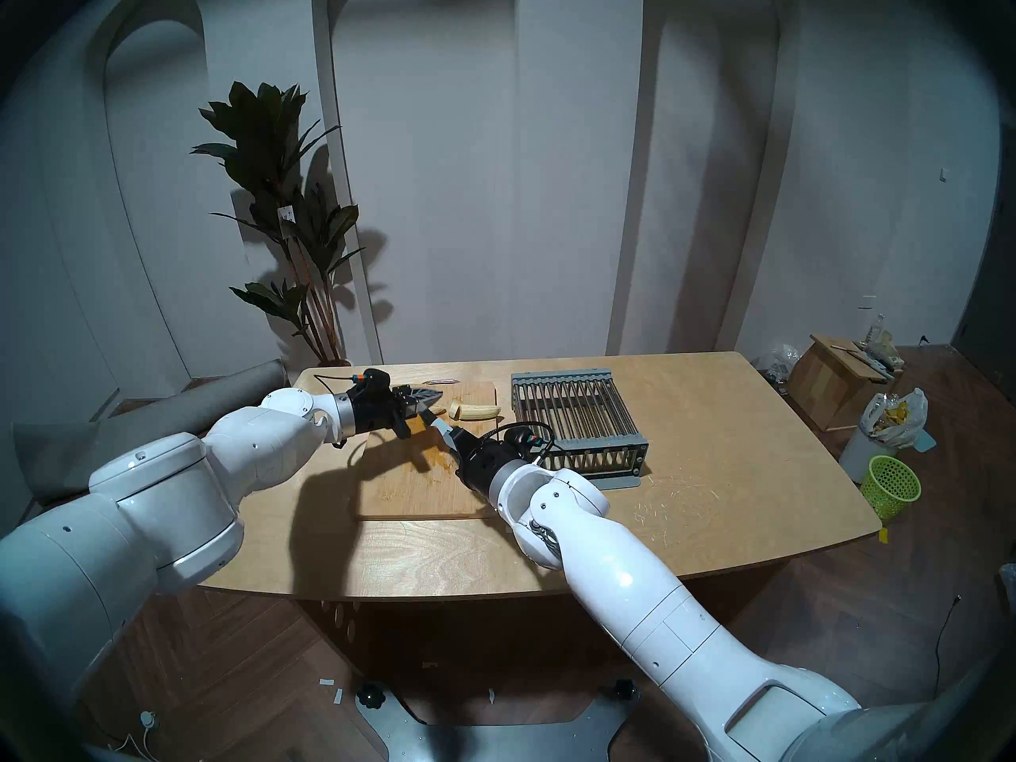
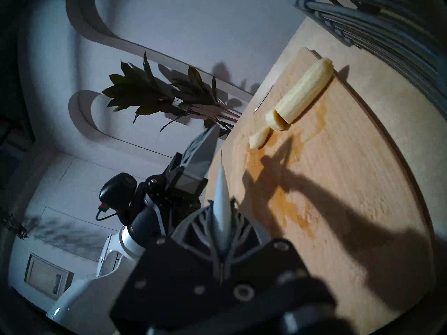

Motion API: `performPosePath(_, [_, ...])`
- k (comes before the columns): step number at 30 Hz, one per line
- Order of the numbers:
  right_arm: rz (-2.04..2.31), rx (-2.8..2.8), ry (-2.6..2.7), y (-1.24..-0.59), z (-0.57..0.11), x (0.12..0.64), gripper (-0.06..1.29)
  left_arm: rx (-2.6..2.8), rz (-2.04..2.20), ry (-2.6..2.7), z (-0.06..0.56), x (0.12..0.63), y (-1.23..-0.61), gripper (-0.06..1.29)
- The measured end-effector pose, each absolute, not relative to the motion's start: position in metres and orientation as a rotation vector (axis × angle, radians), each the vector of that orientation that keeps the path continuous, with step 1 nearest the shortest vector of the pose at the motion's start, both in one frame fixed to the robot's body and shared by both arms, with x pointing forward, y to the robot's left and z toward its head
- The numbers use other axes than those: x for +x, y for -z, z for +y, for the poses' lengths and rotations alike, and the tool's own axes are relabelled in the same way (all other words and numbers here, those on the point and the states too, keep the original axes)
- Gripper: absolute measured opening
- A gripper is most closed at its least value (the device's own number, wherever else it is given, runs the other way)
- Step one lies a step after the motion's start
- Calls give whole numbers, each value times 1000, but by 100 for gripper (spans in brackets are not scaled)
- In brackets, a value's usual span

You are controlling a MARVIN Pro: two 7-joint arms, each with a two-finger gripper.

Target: Cut the banana into four pieces on the cutting board

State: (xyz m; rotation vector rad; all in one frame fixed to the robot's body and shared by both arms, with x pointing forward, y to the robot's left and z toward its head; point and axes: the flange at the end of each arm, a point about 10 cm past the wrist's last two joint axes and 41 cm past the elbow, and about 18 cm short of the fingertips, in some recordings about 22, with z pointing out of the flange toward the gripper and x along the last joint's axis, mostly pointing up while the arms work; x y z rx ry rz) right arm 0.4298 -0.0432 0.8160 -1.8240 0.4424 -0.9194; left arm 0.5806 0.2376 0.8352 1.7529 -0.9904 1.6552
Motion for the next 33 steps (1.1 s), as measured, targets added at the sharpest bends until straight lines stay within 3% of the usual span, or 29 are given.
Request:
performPosePath(17, [255,-2022,1125,-814,-55,440,-3,1483,-365,-2072,295,628,-970,-3])
performPosePath(33, [-77,-2200,1604,-838,-32,437,-3,1365,-128,-2111,359,615,-987,-3])
